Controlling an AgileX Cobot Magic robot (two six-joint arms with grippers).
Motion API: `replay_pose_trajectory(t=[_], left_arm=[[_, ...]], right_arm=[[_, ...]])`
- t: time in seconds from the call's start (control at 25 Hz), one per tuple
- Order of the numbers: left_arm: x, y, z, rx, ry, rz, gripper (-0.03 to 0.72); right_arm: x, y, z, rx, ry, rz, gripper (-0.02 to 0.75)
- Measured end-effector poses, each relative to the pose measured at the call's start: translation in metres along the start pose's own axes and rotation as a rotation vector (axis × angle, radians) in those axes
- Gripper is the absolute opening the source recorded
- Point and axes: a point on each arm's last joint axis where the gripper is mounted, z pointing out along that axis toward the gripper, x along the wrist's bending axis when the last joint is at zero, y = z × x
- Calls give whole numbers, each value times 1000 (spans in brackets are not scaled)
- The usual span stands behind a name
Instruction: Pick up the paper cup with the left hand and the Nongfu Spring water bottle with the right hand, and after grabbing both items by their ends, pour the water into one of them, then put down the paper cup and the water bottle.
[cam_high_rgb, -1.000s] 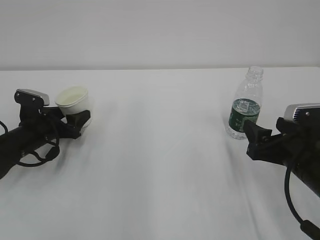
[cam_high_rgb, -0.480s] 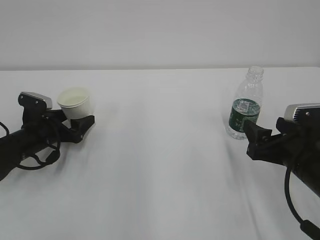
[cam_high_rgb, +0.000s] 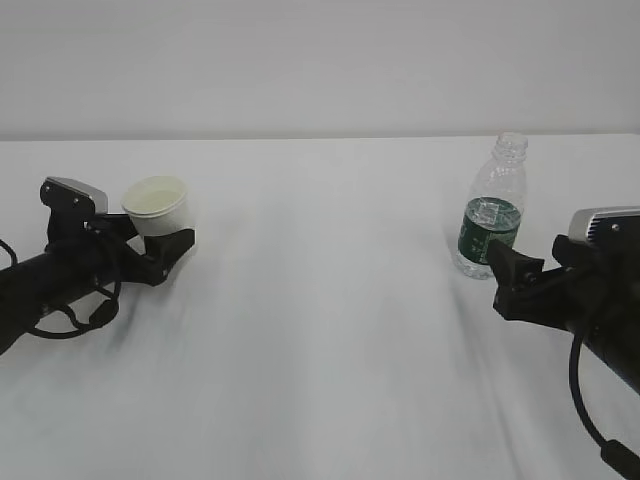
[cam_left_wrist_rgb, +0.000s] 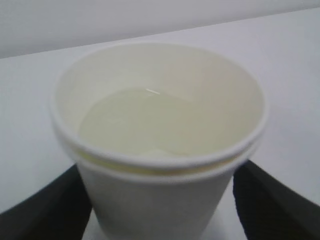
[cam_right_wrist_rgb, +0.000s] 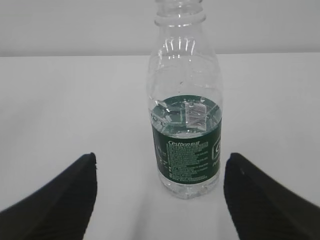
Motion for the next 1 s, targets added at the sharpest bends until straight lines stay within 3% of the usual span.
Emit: replay_pose_trajectory(t=[0.36, 1.0], left_arm=[[-6, -9, -11, 43, 8, -29, 630], [-20, 13, -39, 40, 15, -30, 630]], right_arm=[[0, 0, 0, 0, 0, 0, 592], [0, 0, 0, 0, 1, 3, 592]])
